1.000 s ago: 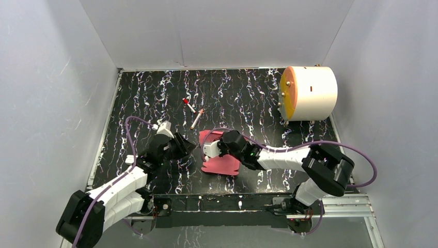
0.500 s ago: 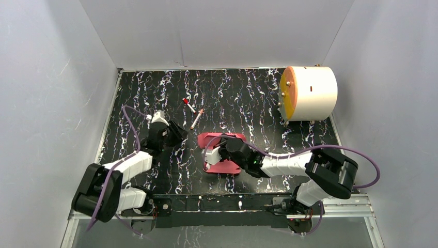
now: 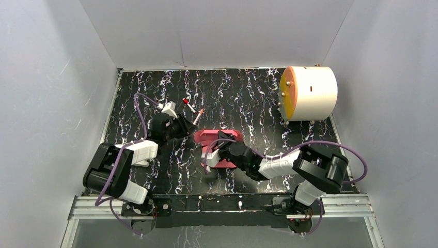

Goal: Fold the paper box

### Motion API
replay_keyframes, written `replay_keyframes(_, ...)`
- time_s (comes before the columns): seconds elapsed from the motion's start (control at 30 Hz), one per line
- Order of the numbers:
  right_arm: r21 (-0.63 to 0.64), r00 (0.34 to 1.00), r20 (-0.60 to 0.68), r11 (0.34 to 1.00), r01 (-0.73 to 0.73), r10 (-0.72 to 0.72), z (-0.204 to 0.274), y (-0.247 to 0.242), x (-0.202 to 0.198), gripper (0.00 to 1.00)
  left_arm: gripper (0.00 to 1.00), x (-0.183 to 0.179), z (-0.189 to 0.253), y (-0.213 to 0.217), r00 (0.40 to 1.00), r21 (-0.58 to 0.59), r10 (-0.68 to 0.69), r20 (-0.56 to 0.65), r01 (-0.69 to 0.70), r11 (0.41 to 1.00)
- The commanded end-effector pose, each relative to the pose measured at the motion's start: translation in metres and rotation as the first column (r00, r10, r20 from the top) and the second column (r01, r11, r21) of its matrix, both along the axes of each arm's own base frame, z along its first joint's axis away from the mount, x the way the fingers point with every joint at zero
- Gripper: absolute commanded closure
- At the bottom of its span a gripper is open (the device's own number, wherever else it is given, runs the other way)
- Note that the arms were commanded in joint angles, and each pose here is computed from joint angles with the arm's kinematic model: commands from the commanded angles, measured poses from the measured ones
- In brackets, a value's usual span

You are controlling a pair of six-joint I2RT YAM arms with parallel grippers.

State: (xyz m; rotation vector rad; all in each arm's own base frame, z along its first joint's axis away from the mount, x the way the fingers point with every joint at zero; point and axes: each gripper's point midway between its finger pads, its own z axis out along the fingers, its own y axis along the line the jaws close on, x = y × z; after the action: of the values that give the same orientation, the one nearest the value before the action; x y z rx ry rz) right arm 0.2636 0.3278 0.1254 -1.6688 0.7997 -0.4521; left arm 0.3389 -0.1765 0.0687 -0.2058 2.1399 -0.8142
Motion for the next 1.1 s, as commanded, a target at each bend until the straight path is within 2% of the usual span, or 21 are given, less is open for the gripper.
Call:
replay_keyframes(0.0,0.084,0.998,0.062,0.996,-0.020,0.015,0.021,0.007,0.002,1.00,0.63,0.001,0.022,-0.019,0.987,-0.036,-0.127,0.096,0.131,0.991)
replay_keyframes(0.23,0.072,0.999,0.037,0.997,-0.011,0.008,0.008,0.004,0.002,1.00,0.66,-0.021,0.016,-0.031,0.974,-0.063,-0.210,0.083,0.216,0.974)
replay_keyframes(0.57,0.031,1.000,0.005,0.999,-0.006,0.005,-0.007,0.001,0.001,1.00,0.70,-0.051,0.006,-0.041,0.962,-0.051,-0.266,0.066,0.270,0.962)
replay_keyframes(1.07,-0.018,0.999,-0.034,1.000,-0.005,0.005,-0.020,-0.004,-0.006,1.00,0.70,-0.055,0.006,-0.046,0.939,0.060,-0.306,0.157,0.301,0.952)
